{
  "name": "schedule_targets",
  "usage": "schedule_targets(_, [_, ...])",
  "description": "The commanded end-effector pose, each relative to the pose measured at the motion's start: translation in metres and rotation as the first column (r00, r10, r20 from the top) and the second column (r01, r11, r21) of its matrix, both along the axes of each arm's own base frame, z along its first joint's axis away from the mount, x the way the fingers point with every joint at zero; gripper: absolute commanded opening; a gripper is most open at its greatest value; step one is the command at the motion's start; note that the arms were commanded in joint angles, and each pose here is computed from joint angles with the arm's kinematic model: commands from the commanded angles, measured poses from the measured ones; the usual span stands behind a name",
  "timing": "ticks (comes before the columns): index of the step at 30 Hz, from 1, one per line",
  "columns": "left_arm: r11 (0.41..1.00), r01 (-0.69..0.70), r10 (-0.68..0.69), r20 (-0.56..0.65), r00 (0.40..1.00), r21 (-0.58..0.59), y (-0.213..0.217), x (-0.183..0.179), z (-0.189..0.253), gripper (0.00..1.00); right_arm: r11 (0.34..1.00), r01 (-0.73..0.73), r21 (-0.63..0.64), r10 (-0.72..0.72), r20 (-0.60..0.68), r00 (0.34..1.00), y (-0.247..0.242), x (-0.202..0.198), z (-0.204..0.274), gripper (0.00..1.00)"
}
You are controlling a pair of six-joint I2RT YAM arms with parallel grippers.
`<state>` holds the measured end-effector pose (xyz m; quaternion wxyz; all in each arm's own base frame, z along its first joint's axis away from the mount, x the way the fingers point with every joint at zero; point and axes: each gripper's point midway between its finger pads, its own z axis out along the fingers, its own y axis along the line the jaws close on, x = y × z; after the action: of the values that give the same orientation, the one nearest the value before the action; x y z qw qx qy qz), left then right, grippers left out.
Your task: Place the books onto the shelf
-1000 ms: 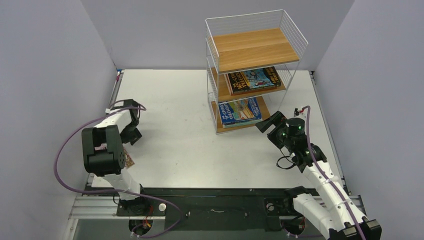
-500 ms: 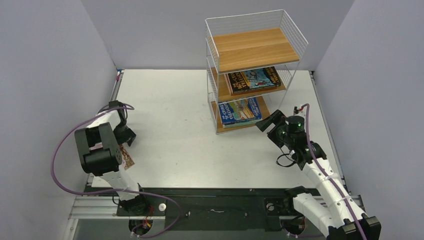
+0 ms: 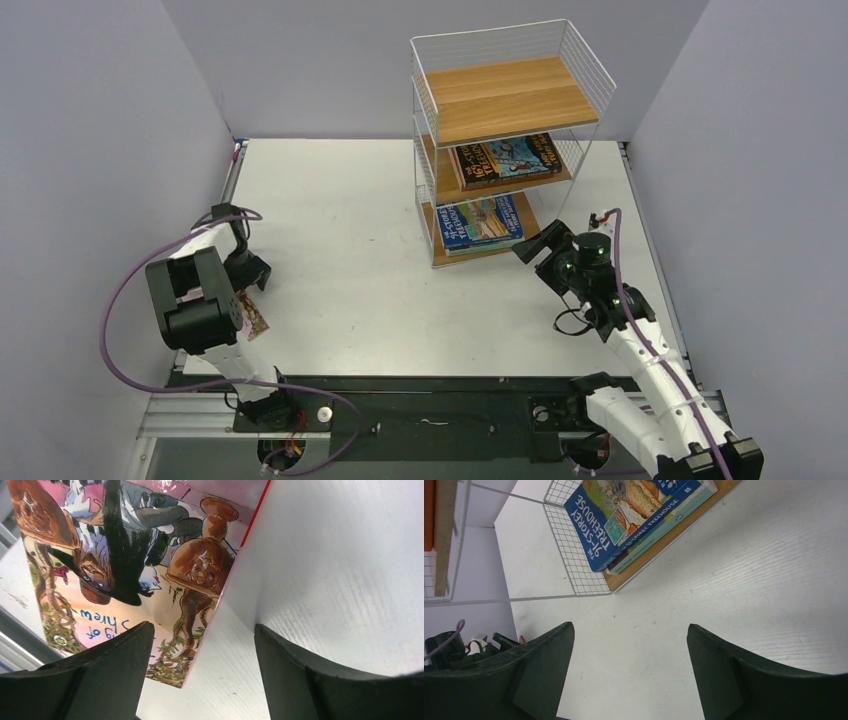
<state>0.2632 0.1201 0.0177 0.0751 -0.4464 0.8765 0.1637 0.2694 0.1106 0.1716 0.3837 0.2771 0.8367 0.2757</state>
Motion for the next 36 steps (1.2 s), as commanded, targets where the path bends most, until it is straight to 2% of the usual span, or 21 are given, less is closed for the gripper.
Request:
schedule_targets(1, [0.99, -0.122, 0.12, -0.021, 0.993, -0.075, -0.009, -0.019, -0.038, 0.7, 0.999, 0.039, 0.011, -0.04, 0.072, 0.997, -0.007, 0.001, 0.021, 0.78])
schedule_targets(5, [0.979, -0.167, 0.167, -0.008, 0.986, -0.114, -0.005, -0.023, -0.039, 0.65, 1.0, 0.029, 0.01, -0.029, 0.051, 0.998, -0.006, -0.001, 0.015, 0.78])
schedule_targets(9, [0.983, -0.18, 0.18, 0.009, 0.984, -0.032, 0.009, -0.024, -0.025, 0.66, 1.0, 0.026, 0.006, -0.026, 0.043, 0.999, -0.005, 0.0, 0.015, 0.78])
schedule_targets(13, [0.963, -0.234, 0.233, 0.023, 0.972, 0.136, 0.035, -0.03, 0.001, 0.73, 0.999, 0.033, 0.007, -0.034, 0.044, 0.998, -0.005, 0.003, 0.016, 0.78])
schedule_targets(16, [0.917, -0.271, 0.276, 0.024, 0.961, 0.294, 0.056, -0.038, 0.024, 0.8, 0.999, 0.04, 0.013, -0.04, 0.045, 0.998, -0.005, 0.004, 0.016, 0.78])
schedule_targets(20, [0.894, -0.29, 0.277, 0.088, 0.957, 0.342, 0.065, -0.031, 0.048, 0.93, 1.0, 0.028, 0.009, -0.028, 0.037, 0.999, -0.003, 0.007, 0.016, 0.78])
schedule_targets(25, [0.923, -0.236, 0.184, 0.192, 0.964, 0.303, 0.069, -0.003, 0.066, 1.0, 0.999, 0.035, 0.016, -0.035, 0.034, 0.999, -0.003, 0.009, 0.018, 0.77])
schedule_targets(27, [0.937, -0.225, 0.169, 0.217, 0.961, 0.266, 0.065, 0.007, 0.064, 0.97, 0.999, 0.045, 0.02, -0.045, 0.043, 0.998, -0.004, 0.01, 0.02, 0.77])
schedule_targets(31, [0.961, -0.232, 0.197, 0.219, 0.956, 0.15, 0.05, 0.015, 0.041, 0.97, 0.998, 0.051, 0.023, -0.052, 0.05, 0.997, -0.005, 0.009, 0.023, 0.77])
schedule_targets(34, [0.958, -0.271, 0.25, 0.185, 0.95, 0.094, 0.04, 0.006, 0.019, 0.99, 0.998, 0.055, 0.026, -0.056, 0.052, 0.997, -0.005, 0.007, 0.025, 0.76])
schedule_targets(36, [0.938, -0.344, 0.332, 0.186, 0.925, 0.035, 0.035, -0.003, 0.007, 0.91, 0.998, 0.062, 0.022, -0.063, 0.053, 0.997, -0.008, 0.005, 0.026, 0.76])
